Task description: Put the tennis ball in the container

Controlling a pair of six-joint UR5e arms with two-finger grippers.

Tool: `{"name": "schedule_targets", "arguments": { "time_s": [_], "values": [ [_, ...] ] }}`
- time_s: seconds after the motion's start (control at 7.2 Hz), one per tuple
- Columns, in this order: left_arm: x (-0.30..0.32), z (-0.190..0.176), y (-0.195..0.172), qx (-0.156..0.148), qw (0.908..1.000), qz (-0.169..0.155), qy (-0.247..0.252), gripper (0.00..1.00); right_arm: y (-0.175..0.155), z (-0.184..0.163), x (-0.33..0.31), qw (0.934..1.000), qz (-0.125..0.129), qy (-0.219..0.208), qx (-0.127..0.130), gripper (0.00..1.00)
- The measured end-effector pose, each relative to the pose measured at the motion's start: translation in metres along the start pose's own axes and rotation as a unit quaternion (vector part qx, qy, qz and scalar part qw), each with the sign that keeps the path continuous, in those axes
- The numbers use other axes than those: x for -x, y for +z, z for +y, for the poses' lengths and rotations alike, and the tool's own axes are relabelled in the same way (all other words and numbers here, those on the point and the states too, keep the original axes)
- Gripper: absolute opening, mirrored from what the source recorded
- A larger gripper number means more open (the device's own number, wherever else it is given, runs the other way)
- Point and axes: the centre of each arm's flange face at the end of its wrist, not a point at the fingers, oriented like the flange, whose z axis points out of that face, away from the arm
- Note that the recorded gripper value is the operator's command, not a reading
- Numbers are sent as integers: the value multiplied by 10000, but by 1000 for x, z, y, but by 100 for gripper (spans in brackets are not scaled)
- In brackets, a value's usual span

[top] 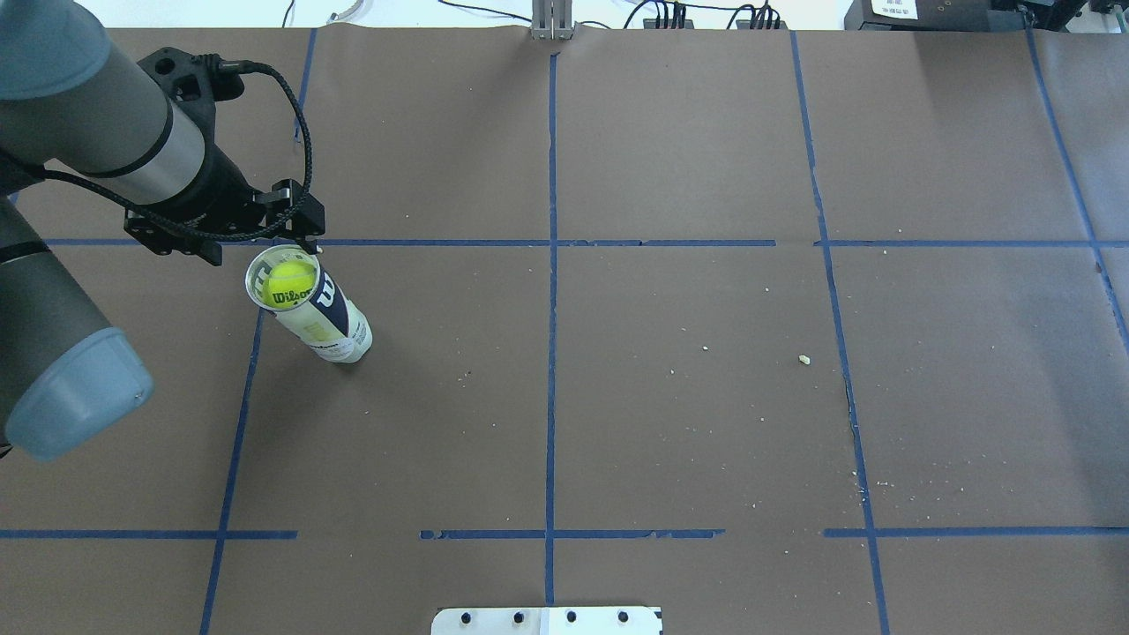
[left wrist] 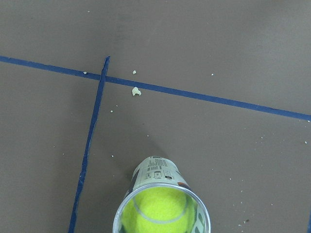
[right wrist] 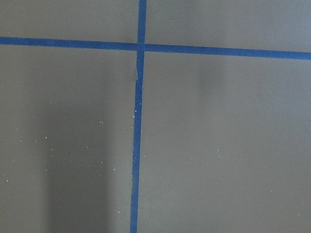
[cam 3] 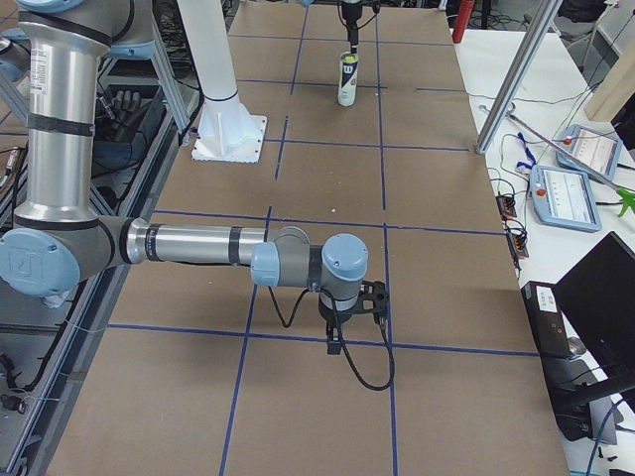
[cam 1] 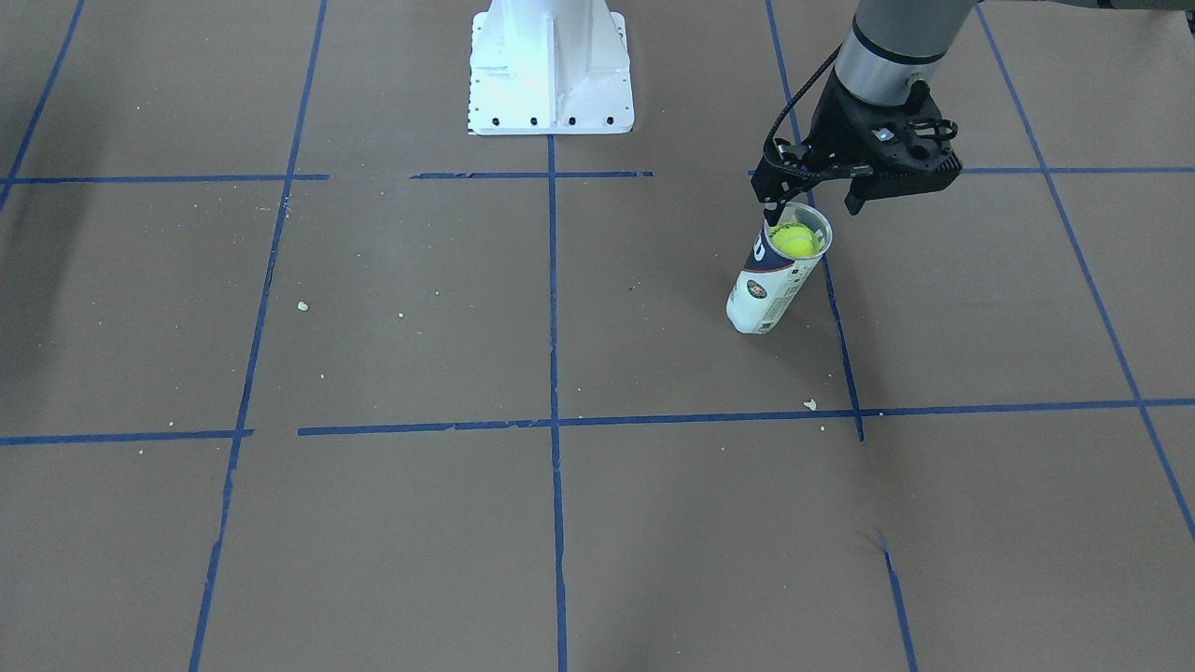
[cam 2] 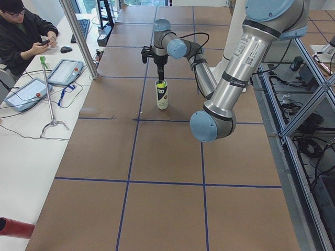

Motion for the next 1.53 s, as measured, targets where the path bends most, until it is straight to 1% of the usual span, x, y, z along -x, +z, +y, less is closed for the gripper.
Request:
{"name": "schedule_targets", "arguments": {
  "time_s": [0.14,0.28,0.42,0.56,0.69,0.83,0.97,1.11,1.25,1.39,1.53],
  "values": [
    [16,-10,-3,-51,9994,-61,342,99,0,0,0,10000,0,0,0,100],
    [45,-27,-6,-84,9974,-169,698,99,0,0,0,10000,0,1,1,100],
    [85,-50,-10,-42,9943,-267,1027,99,0,0,0,10000,0,0,-1,100],
    [137,-76,-15,45,9911,-343,1285,100,0,0,0,10000,0,0,-1,100],
    [196,-97,-17,147,9884,-441,1442,100,0,0,0,10000,0,2,2,100],
    [263,-110,-16,273,9866,-545,1511,100,0,0,0,10000,0,2,3,100],
    [332,-118,-10,452,9876,-591,1383,100,0,0,0,10000,0,-1,-1,100],
    [396,-119,1,631,9906,-597,1061,100,0,0,0,10000,0,-1,-1,100],
    [449,-110,14,702,9926,-586,800,100,0,0,0,10000,0,2,2,100],
    [487,-90,25,686,9942,-498,658,100,0,0,0,10000,0,3,3,100],
    [516,-64,37,714,9957,-279,512,100,0,0,0,10000,0,2,2,100]
  ]
}}
